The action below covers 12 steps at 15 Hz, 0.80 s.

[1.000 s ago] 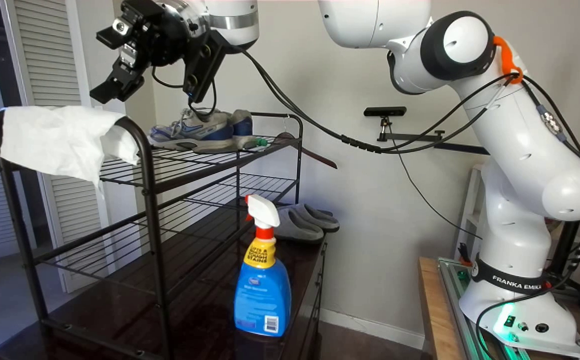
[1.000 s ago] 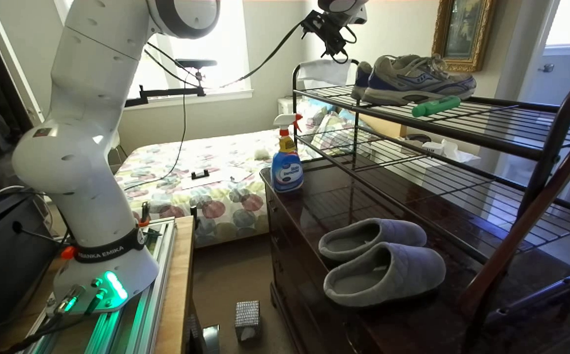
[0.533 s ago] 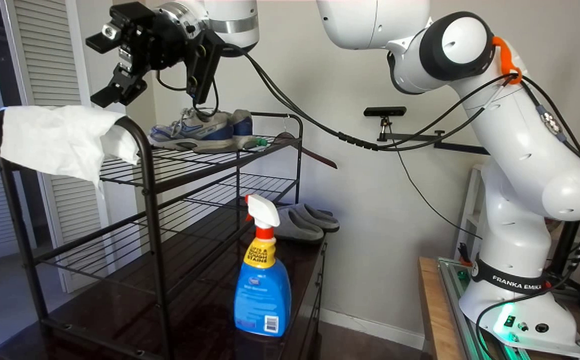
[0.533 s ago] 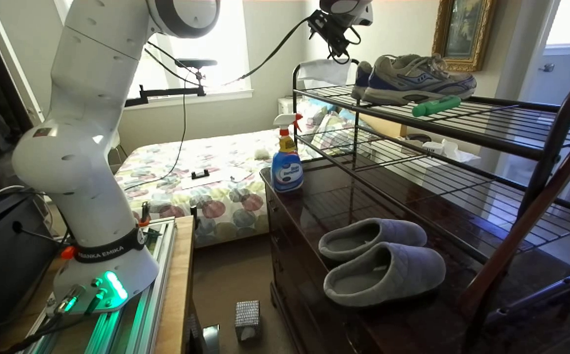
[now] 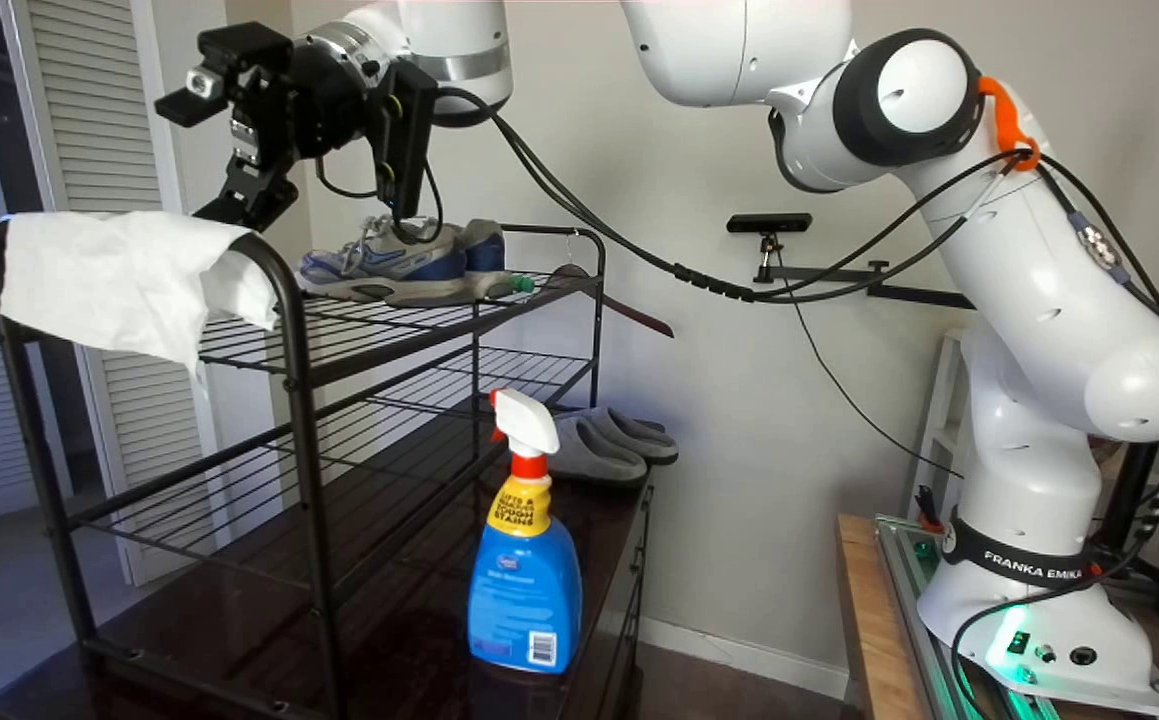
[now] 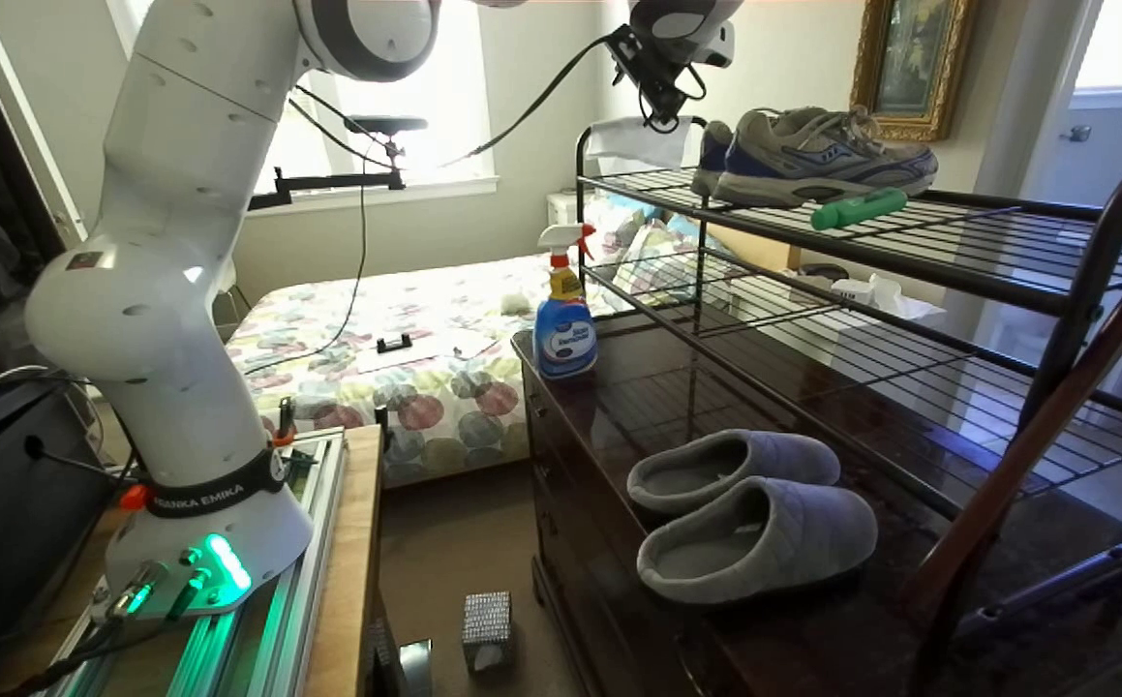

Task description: Pick up the napkin and put it in the shoe

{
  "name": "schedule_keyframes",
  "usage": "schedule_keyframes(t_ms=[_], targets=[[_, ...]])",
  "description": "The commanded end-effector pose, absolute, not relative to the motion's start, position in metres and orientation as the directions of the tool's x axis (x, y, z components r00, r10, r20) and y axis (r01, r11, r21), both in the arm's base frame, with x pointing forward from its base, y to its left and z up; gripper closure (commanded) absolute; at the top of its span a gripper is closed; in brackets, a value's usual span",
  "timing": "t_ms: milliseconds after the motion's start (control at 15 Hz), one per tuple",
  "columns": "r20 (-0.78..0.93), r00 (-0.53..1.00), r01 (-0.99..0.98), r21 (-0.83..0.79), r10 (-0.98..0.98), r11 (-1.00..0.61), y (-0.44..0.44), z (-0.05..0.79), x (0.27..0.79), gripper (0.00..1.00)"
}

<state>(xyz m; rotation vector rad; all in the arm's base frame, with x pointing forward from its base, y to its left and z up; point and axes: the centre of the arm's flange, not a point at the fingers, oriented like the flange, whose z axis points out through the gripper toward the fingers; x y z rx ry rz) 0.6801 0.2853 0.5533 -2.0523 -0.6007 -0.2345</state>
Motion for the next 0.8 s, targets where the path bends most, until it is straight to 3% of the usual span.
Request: schedule_keyframes(t_ms=[0,267,333,400,533,733], targets=[[0.345,0.882,0.463,-0.765,0.322,-0.447,0.297,0.551,0.696,0.00],[0.337,0.885,0.457,-0.766,0.323,-0.453,0.301,0.547,0.701,0.00],[0.336,0.885,0.455,-0.766,0.321,-0.453,0.301,0.546,0.702,0.05],[0.334,0.886,0.454,-0.768,0.321,-0.452,0.302,0.546,0.703,0.28],[0.331,0.886,0.452,-0.772,0.324,-0.448,0.304,0.544,0.705,0.33],[0.326,0.886,0.450,-0.774,0.330,-0.445,0.306,0.544,0.707,0.55]])
